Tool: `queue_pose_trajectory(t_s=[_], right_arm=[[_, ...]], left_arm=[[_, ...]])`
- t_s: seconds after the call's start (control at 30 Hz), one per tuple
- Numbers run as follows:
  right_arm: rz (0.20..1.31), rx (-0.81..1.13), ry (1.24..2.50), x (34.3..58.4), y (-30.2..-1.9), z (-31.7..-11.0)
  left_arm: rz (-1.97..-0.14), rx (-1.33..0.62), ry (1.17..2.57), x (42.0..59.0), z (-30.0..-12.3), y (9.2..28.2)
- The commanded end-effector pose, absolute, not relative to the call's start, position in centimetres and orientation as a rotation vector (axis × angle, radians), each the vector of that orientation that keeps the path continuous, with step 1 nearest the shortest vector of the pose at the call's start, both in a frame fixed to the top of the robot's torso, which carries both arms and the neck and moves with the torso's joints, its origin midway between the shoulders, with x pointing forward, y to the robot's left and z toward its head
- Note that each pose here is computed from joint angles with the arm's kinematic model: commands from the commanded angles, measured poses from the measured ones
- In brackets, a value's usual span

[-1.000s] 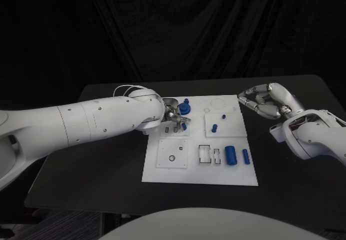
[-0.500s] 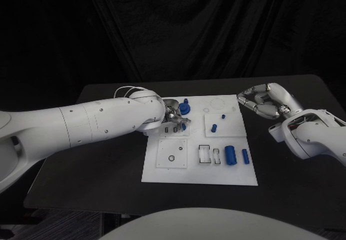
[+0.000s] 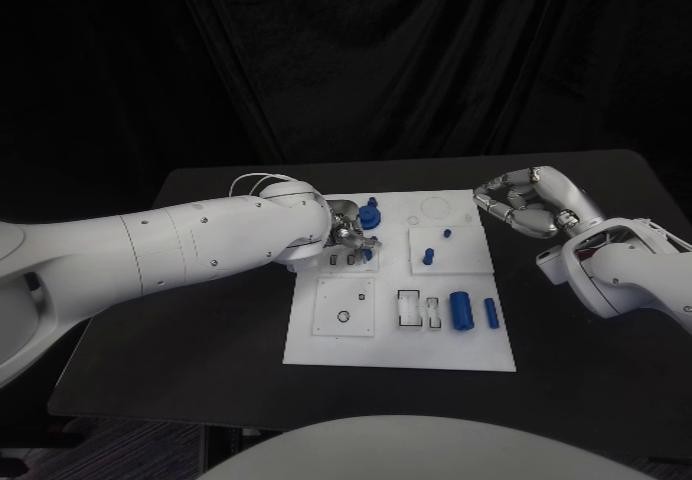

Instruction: Assemble the parts on the task board

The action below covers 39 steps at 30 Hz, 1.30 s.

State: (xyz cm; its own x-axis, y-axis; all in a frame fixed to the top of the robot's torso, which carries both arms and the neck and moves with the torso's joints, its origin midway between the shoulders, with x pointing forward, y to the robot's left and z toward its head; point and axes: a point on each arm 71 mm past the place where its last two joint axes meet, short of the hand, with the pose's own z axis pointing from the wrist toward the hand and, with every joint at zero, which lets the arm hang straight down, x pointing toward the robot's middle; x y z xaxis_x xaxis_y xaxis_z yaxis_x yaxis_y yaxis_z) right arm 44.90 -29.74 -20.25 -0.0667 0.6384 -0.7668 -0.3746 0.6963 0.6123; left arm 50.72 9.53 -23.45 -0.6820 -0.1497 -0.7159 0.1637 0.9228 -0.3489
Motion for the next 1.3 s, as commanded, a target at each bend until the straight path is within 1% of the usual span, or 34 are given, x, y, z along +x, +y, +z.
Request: queue_pose_trajectory(t_s=[0.03,0.37,1.3], right_arm=[[0.835,0.251,1.428,44.93,-29.76,-20.47],[0.836,0.251,1.432,45.00,-29.68,-20.54],[0.832,0.255,1.445,45.14,-29.66,-20.76]], left_arm=[[-0.511,0.031,2.281,50.53,-23.60,9.28],[-0.510,0.039,2.290,50.39,-23.68,9.11],[-0.507,0.042,2.301,50.29,-23.84,9.38]])
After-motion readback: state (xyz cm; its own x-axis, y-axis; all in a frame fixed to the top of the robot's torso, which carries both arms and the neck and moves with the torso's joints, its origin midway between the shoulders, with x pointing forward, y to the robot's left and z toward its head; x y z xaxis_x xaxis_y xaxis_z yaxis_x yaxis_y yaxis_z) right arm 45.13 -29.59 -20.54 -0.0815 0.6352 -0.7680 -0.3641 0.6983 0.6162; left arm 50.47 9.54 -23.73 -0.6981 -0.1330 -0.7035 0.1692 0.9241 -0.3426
